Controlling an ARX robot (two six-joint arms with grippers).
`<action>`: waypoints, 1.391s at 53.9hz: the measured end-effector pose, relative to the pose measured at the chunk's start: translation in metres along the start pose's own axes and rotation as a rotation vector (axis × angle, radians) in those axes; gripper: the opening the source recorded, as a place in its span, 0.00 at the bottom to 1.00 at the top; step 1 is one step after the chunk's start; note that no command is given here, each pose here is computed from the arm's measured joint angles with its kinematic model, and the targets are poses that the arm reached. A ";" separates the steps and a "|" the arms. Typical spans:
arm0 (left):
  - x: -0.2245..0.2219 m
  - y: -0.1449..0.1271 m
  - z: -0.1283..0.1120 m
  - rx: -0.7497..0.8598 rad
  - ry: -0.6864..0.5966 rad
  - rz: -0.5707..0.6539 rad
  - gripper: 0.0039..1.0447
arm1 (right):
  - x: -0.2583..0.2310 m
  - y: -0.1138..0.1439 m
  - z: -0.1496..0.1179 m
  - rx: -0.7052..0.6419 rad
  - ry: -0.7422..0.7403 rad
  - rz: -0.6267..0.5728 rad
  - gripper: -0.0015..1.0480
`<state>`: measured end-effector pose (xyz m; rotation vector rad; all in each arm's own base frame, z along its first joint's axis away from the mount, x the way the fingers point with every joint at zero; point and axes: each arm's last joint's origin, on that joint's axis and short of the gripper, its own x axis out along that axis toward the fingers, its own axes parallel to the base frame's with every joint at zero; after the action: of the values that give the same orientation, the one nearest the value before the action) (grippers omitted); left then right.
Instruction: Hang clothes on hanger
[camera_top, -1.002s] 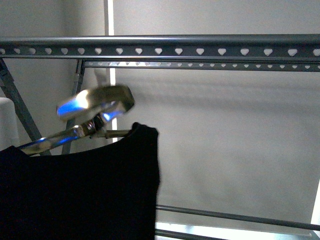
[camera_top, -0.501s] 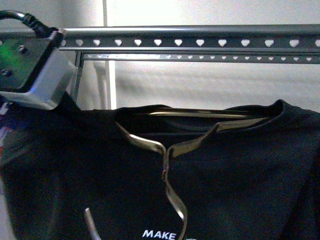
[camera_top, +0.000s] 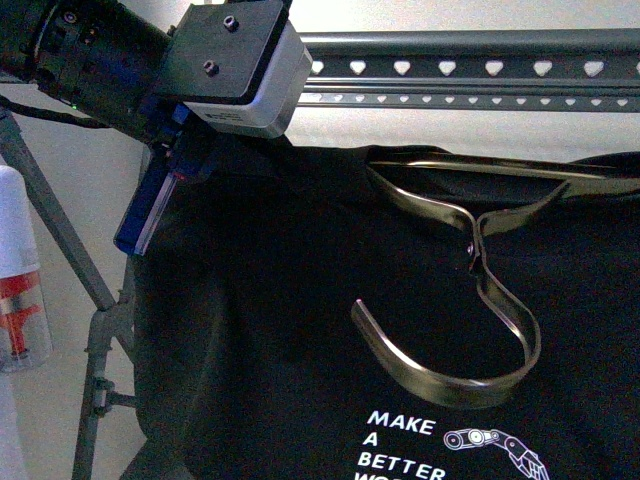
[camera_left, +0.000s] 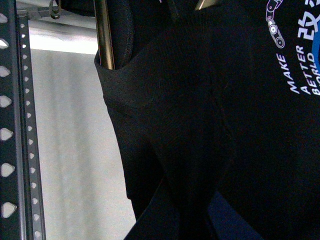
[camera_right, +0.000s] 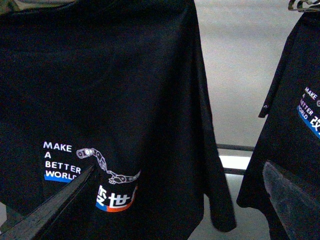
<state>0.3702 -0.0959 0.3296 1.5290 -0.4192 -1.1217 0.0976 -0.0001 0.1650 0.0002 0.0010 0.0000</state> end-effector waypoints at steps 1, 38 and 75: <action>0.000 0.001 0.000 0.000 0.000 0.000 0.04 | 0.000 0.000 0.000 0.000 0.000 0.000 0.93; 0.017 0.068 0.015 -0.038 -0.021 0.100 0.04 | 0.000 0.000 0.000 0.000 0.000 0.000 0.93; 0.017 0.070 0.015 -0.081 -0.014 0.117 0.04 | 0.000 0.000 0.000 0.000 0.000 0.000 0.93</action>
<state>0.3876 -0.1387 0.3873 1.4089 -0.4615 -1.0470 0.0976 -0.0001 0.1650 0.0006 0.0013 0.0000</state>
